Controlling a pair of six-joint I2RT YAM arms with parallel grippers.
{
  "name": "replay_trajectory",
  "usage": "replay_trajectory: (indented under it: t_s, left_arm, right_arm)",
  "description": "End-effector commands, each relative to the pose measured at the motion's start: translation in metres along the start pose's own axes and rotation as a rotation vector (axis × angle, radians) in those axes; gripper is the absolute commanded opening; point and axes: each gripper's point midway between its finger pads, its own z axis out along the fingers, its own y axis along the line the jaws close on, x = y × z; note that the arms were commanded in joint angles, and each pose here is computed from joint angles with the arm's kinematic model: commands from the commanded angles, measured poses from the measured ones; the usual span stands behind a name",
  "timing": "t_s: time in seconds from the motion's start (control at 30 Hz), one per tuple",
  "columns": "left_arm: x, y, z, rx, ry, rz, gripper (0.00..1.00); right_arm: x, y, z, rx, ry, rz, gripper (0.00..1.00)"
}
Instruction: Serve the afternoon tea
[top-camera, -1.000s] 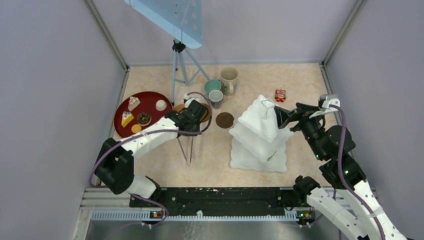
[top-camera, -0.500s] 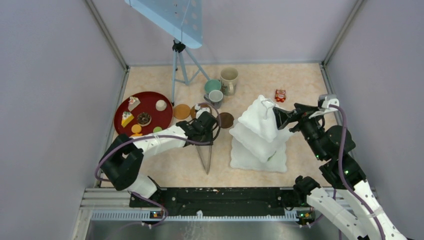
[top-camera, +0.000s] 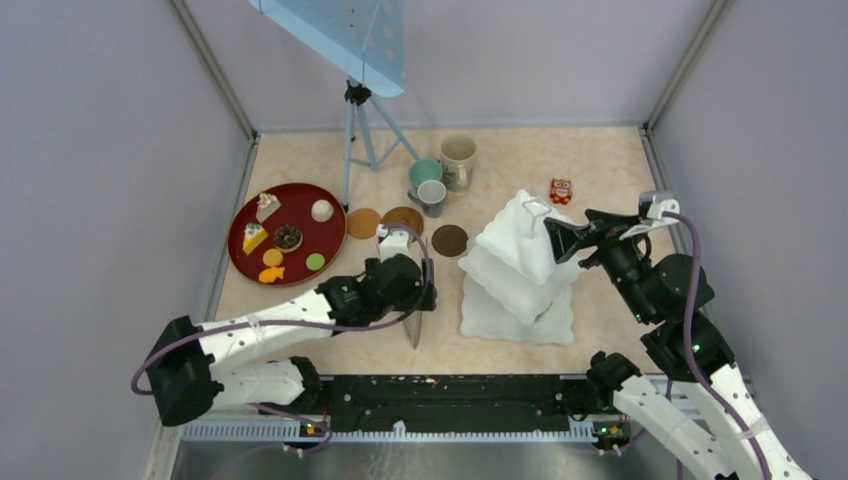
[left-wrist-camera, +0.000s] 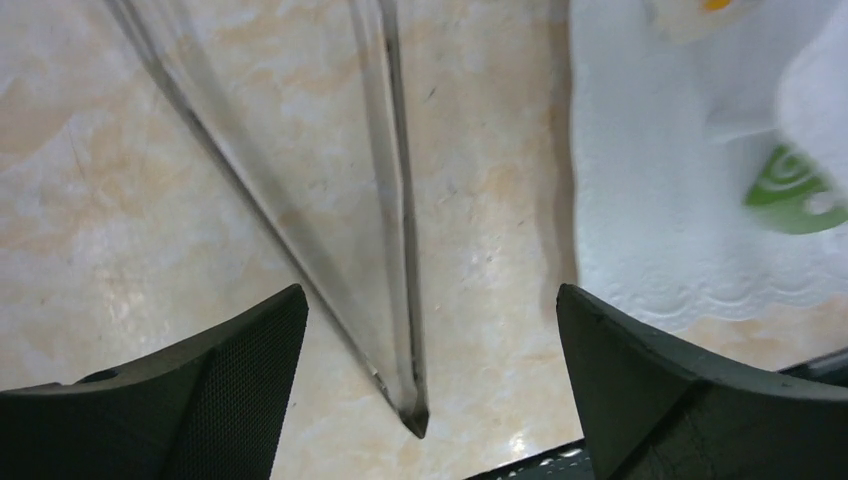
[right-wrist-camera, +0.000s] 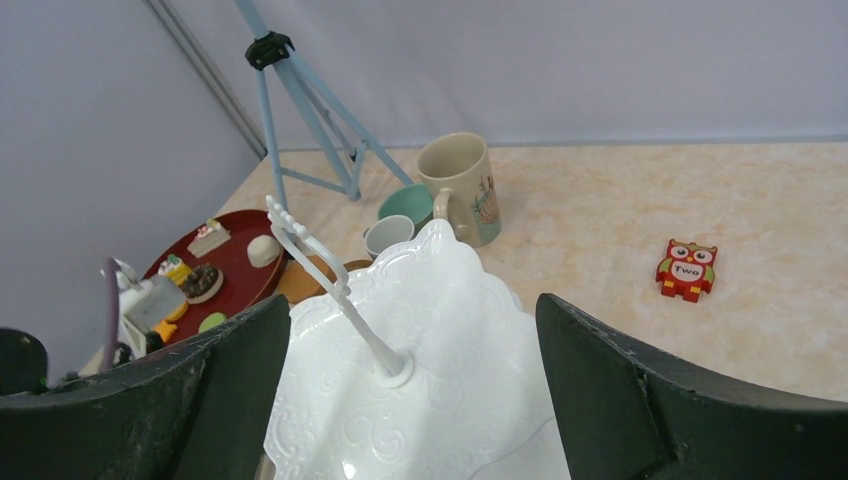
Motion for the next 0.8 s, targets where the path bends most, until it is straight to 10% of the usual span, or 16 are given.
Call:
replay_trajectory:
  t_s: [0.0,0.77]
  left_arm:
    - [0.024,0.030,0.010,-0.220,-0.093,0.021,0.99]
    - [0.064,0.081,0.067,-0.507,-0.301,0.052,0.99]
  right_arm:
    - [-0.012,0.009,-0.006,-0.040,-0.037,0.031,0.91]
    - [0.001,0.016,-0.009,-0.089,-0.011,0.049,0.90]
